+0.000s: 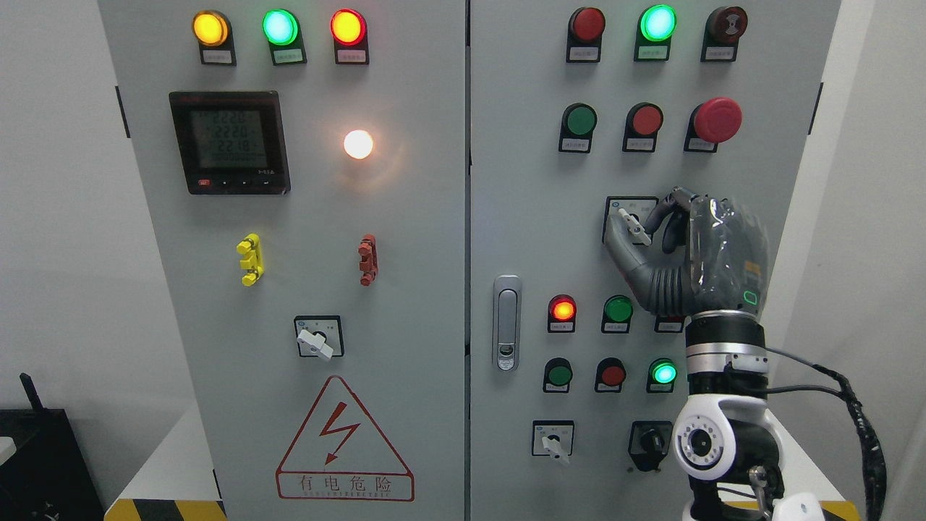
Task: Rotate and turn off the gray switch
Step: 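Grip the switch knob with the right hand and twist it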
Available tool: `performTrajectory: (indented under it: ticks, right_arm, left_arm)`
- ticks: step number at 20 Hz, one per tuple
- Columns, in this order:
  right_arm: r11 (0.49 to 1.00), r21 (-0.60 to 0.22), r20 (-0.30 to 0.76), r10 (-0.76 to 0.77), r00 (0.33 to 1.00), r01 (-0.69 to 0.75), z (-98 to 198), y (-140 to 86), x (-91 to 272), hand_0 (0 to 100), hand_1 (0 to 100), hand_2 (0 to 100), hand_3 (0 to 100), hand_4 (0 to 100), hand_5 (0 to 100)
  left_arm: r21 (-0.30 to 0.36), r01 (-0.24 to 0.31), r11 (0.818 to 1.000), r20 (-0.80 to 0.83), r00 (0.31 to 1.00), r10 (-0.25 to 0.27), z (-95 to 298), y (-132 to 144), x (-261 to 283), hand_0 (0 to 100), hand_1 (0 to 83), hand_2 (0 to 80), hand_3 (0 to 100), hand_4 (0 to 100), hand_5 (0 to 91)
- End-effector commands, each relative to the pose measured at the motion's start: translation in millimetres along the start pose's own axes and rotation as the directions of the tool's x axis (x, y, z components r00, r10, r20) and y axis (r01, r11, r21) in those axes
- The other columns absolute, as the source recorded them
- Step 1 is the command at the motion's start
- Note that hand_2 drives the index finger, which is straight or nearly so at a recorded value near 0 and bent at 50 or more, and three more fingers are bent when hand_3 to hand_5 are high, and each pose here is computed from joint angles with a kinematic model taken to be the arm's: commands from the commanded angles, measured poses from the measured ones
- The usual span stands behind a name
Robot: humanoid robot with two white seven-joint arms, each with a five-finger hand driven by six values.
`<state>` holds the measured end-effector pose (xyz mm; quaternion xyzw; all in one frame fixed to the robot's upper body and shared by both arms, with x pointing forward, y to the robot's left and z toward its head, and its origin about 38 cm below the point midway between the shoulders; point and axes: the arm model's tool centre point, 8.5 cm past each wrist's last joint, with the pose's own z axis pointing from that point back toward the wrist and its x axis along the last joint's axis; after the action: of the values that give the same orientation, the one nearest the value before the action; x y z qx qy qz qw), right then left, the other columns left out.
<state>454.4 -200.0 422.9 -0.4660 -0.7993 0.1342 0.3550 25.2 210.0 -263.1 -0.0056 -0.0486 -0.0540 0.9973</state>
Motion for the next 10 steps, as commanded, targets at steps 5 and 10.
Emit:
performTrajectory:
  ticks: [5, 10]
  right_arm:
    - [1.000, 0.006, -0.003, -0.003, 1.000, 0.003, 0.3, 2.4, 0.1, 46, 42, 70, 96, 90, 100]
    - [1.000, 0.004, -0.002, -0.003, 1.000, 0.003, -0.2, 2.0, 0.4, 50, 42, 71, 96, 90, 100]
  left_arm:
    - [0.002, -0.032, 0.999, 0.000, 0.999, 0.032, 0.0, -0.1, -0.2, 12, 38.9, 0.0, 0, 0, 0.0]
    - [0.002, -0.032, 0.999, 0.000, 0.999, 0.032, 0.0, -0.1, -0.2, 12, 38.9, 0.0, 0, 0, 0.0]
